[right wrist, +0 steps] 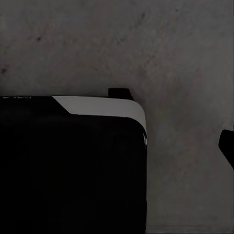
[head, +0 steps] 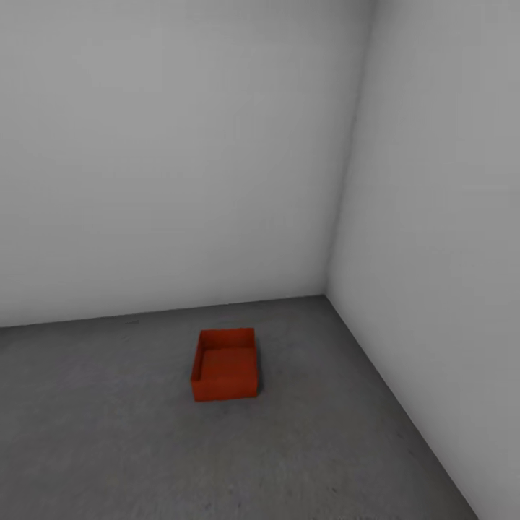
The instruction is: Move the two storage containers from the living room to the garage. In the garage, place one container on the floor and stack the other container on top of it (either order is fine).
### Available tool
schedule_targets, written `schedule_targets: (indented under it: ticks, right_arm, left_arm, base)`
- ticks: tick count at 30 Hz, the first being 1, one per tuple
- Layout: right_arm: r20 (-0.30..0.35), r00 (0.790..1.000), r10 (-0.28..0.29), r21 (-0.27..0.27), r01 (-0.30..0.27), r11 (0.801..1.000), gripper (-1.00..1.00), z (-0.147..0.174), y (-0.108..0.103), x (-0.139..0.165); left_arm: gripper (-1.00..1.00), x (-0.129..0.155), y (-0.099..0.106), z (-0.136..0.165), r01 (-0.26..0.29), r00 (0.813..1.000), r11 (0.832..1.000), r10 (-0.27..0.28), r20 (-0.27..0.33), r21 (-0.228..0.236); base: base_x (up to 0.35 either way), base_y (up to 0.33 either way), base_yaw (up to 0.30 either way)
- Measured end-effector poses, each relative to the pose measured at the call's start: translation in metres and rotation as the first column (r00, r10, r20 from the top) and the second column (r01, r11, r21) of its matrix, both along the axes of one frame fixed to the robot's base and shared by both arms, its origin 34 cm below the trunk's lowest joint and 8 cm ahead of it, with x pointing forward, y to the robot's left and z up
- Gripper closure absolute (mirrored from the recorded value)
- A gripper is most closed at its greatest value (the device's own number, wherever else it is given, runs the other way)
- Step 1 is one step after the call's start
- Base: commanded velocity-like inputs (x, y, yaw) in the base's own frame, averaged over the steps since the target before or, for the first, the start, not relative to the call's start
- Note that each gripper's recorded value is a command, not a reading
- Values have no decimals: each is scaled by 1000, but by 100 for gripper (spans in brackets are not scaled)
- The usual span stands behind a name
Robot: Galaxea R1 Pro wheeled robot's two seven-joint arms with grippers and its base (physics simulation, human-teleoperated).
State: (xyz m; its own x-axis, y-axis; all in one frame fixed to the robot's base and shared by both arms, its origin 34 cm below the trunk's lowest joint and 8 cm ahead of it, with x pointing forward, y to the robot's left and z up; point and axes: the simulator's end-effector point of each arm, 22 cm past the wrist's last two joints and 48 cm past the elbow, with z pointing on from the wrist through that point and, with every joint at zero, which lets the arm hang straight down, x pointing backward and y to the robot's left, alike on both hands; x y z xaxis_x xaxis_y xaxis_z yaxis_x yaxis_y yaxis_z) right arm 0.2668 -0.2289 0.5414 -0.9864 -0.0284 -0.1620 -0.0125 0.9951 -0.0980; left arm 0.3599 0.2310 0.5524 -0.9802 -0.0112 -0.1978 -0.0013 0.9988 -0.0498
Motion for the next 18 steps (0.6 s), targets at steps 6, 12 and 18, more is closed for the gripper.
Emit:
schedule_targets:
  ticks: [6,12,18]
  right_arm:
    - [5,1000,-1,-2,1,1000,-100,-1,-7,-16]
    - [-4,1000,-1,-8,1,1000,-100,-2,-12,-29]
    - [-5,1000,1,-8,-1,1000,-100,-1,-12,-33]
  left_arm:
    - [-100,-63,-8,-10,-1,997,1000,0,-76,-11]
    - [-100,-85,-3,-13,-6,997,1000,6,-82,3]
    - [-100,-88,-2,-13,-6,997,1000,7,-80,7]
  base:
    - [0,0,-241]
    - [0,0,-193]
    - [0,0,-158]
